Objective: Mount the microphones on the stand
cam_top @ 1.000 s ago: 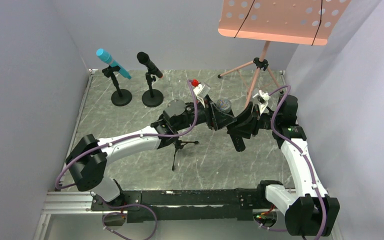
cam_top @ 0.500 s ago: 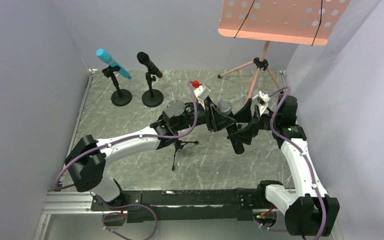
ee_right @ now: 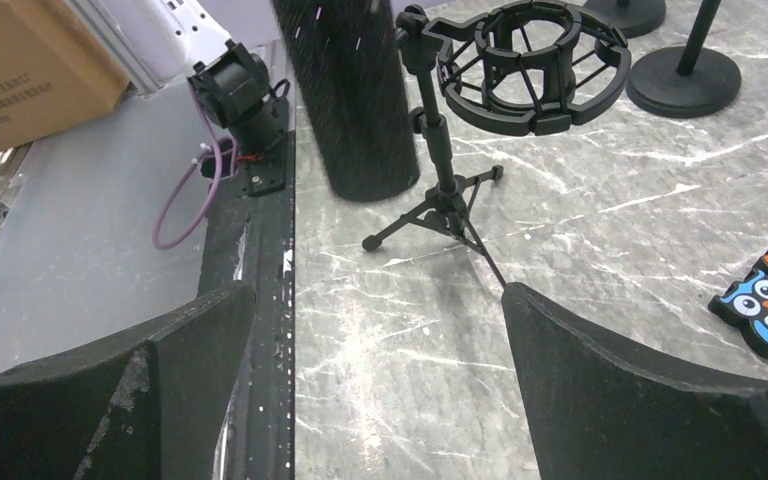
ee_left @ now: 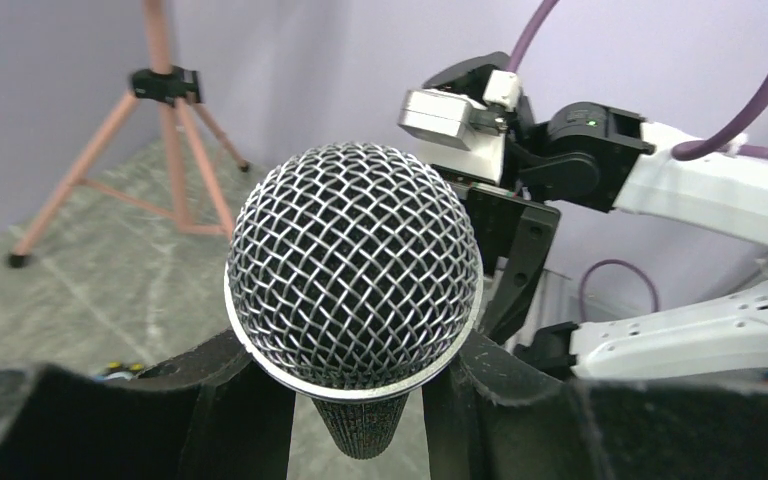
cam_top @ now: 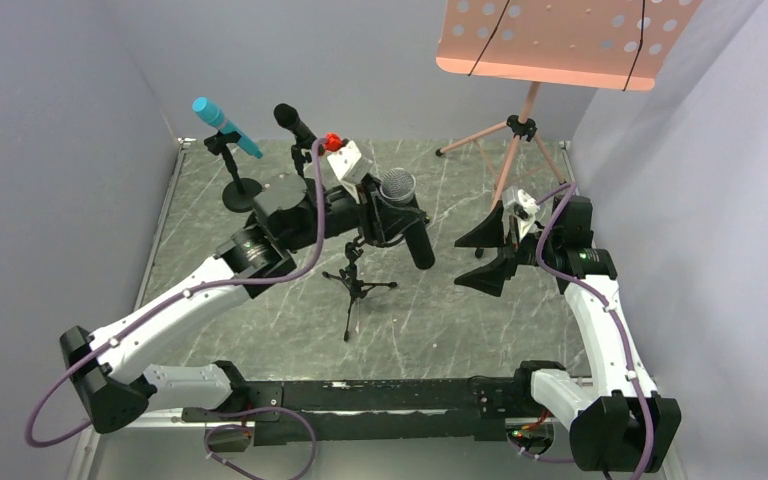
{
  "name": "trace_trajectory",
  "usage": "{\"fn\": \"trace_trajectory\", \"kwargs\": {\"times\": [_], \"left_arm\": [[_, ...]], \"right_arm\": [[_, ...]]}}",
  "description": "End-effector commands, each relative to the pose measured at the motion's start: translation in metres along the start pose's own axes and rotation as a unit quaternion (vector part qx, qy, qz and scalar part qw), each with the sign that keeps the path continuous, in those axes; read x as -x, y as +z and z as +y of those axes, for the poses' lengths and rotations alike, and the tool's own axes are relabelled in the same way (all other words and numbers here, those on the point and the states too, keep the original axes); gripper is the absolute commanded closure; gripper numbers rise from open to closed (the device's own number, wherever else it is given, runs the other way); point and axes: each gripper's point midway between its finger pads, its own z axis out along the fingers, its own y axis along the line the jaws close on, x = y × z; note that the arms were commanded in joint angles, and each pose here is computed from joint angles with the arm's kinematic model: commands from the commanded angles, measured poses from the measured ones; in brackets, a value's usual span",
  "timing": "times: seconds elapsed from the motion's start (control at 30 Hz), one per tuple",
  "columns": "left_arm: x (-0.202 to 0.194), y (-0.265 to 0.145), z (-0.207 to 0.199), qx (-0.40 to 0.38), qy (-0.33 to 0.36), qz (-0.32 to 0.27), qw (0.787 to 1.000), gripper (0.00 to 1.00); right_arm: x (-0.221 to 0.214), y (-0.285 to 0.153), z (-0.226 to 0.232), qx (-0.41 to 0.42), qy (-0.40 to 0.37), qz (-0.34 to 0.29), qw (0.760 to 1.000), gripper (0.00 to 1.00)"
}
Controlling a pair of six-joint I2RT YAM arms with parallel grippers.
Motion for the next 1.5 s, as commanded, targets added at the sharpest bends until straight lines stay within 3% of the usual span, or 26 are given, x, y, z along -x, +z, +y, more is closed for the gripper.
{"fn": "trace_trajectory", "kwargs": {"times": [0.0,0.2,0.53,1.17,1.47], "left_arm": [[0.031,-0.027,0.022,0.072,0.083,0.008,0.994,1.00],[0.059,-0.037,0.053,0.117,0.111,-0.008,0.987,1.00],[0.067,-0.024,0.079,0.127,0.115,0.000,0.985,1.00],[0.039,-0.032,0.071,0.100,0.103,0.074,0.987,1.00],[0.009,-0.017,0.083,0.085,0.093,0.141,0.982,1.00]], "right_arm": [[0.011,-0.001,0.001,-0.001,-0.045,-0.002,0.999,0.00],[0.008,-0.001,-0.004,-0.010,-0.043,0.001,0.999,0.00],[0.005,-0.001,-0.007,-0.013,-0.039,0.003,0.999,0.00],[0.004,-0.001,-0.008,-0.014,-0.037,0.003,0.999,0.00],[0.003,-0.001,-0.009,-0.016,-0.035,0.004,0.999,0.00]]}}
